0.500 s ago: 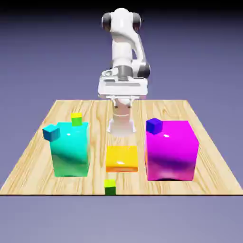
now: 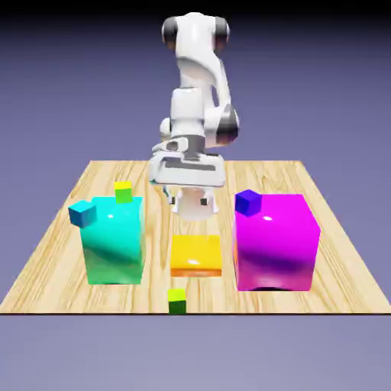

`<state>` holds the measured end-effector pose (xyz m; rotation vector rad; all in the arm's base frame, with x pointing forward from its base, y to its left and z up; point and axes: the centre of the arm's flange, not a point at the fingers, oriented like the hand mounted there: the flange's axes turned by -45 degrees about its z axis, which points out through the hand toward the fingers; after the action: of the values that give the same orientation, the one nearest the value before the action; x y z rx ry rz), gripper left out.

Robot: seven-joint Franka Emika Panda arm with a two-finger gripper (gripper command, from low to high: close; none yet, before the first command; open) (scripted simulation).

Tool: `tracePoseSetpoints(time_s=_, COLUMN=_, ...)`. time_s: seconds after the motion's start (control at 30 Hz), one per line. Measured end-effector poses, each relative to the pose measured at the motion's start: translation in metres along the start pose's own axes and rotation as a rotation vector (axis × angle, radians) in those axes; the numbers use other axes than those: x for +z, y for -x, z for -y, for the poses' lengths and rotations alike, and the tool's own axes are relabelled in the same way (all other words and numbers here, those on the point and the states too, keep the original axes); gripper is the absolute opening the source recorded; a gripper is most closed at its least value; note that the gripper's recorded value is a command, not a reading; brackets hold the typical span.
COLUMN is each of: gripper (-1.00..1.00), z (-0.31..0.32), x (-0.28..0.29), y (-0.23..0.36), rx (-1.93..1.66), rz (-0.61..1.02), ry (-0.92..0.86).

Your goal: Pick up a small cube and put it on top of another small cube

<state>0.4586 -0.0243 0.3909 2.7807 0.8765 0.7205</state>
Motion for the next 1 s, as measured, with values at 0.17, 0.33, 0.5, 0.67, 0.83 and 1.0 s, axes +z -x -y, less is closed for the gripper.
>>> tracePoseSetpoints(time_s=0.17, gripper=0.0, z=-0.01, x=0.032, y=0.003, rx=-0.169, rz=0.06, ry=-0.067)
tracePoseSetpoints(time_s=0.33, gripper=0.0, z=-0.018, x=0.064, y=0.009, rx=-0.335, rz=0.104, ry=-0.146)
tracePoseSetpoints(time_s=0.5, gripper=0.0, z=-0.024, x=0.098, y=0.016, rx=-0.5, rz=0.129, ry=-0.236)
tracePoseSetpoints(time_s=0.67, gripper=0.0, z=-0.028, x=0.132, y=0.026, rx=-0.663, rz=0.134, ry=-0.335)
tracePoseSetpoints(time_s=0.83, gripper=0.0, z=-0.03, x=0.166, y=0.039, rx=-0.821, rz=0.117, ry=-0.438)
tracePoseSetpoints(time_s=1.0, gripper=0.0, z=-0.03, x=0.201, y=0.053, rx=-0.974, rz=0.078, ry=-0.542)
